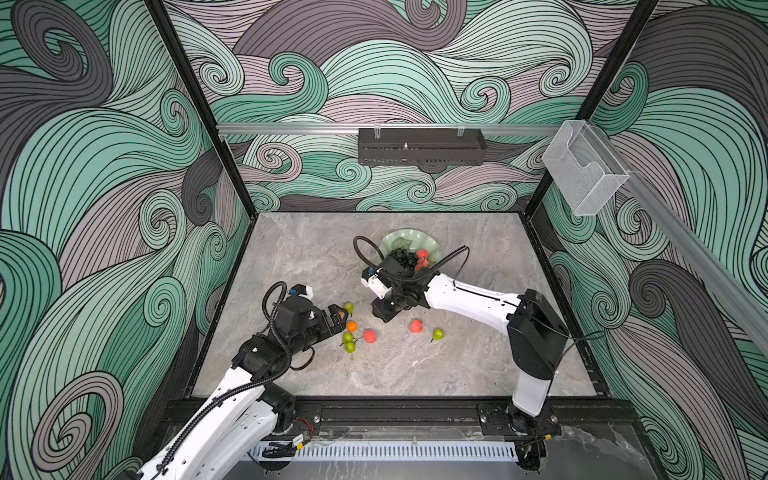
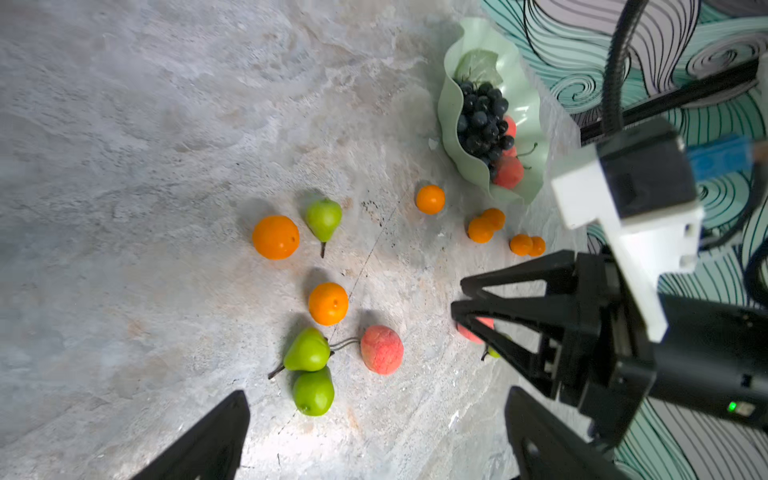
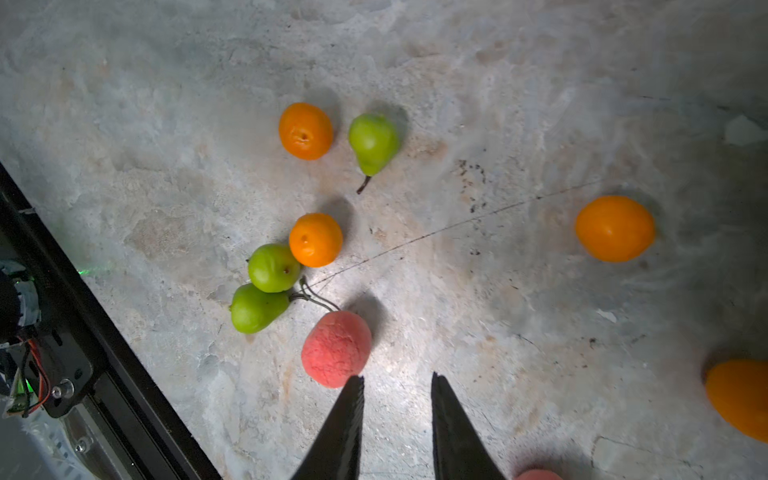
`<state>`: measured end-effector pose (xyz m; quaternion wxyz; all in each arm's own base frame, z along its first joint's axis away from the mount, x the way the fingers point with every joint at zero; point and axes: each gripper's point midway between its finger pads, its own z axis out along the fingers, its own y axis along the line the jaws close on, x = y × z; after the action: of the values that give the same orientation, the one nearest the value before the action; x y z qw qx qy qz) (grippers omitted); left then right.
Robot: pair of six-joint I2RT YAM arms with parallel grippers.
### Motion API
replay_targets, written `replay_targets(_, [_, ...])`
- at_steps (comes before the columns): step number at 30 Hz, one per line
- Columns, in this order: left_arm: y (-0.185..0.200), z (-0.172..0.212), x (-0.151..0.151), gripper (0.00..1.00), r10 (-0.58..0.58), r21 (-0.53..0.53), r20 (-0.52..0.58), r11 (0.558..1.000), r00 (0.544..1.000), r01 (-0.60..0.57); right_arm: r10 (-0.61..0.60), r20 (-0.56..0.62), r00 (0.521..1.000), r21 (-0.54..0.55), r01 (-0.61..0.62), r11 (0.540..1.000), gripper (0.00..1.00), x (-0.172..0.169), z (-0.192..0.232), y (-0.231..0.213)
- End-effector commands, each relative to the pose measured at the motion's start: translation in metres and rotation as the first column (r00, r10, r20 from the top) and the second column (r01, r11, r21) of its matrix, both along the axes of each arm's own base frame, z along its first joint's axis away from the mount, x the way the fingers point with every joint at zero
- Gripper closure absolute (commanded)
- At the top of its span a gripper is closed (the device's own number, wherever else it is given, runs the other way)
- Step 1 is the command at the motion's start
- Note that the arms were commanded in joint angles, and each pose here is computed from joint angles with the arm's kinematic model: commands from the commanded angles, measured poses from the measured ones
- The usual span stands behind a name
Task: Place and organize the fake fruits in the fruit bowl
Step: 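Move right gripper back to the red peach beside the green pears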
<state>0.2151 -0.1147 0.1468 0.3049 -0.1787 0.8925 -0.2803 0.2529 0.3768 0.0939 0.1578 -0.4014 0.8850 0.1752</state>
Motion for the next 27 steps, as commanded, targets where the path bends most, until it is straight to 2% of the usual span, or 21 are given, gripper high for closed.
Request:
replay_targets(1, [0.009,-0.013,-0.008,0.01,0.047,-0.063,-0.084,0.997,0.995,-0.053,0.118,0.001,0.993,-0.060,-0.117,0.991,0.70,-0.011,-0.006,0.009])
replay_targets(7, [0.027,-0.013,-0.007,0.01,0.134,-0.156,-0.122,0.976,0.983,-0.152,0.209,-0.015,0.978,-0.094,-0.209,0.973,0.65,-0.019,-0.015,0.029])
replay_targets(12, [0.044,-0.020,-0.003,0.01,0.225,-0.313,-0.175,0.910,0.958,-0.271,0.278,-0.025,0.960,-0.144,-0.279,0.949,0.62,-0.024,-0.028,0.039])
replay_targets(15, [0.053,-0.022,-0.001,0.01,0.258,-0.352,-0.204,0.881,0.944,-0.317,0.313,-0.035,0.949,-0.179,-0.315,0.932,0.62,-0.027,-0.035,0.041])
replay_targets(20, [0.063,-0.021,0.003,0.02,0.287,-0.424,-0.213,0.834,0.934,-0.353,0.363,-0.032,0.931,-0.245,-0.359,0.900,0.62,-0.031,-0.044,0.042])
replay_targets(27, [0.071,-0.015,0.007,0.01,0.288,-0.476,-0.203,0.806,0.936,-0.351,0.402,-0.035,0.915,-0.293,-0.394,0.871,0.61,-0.036,-0.053,0.042])
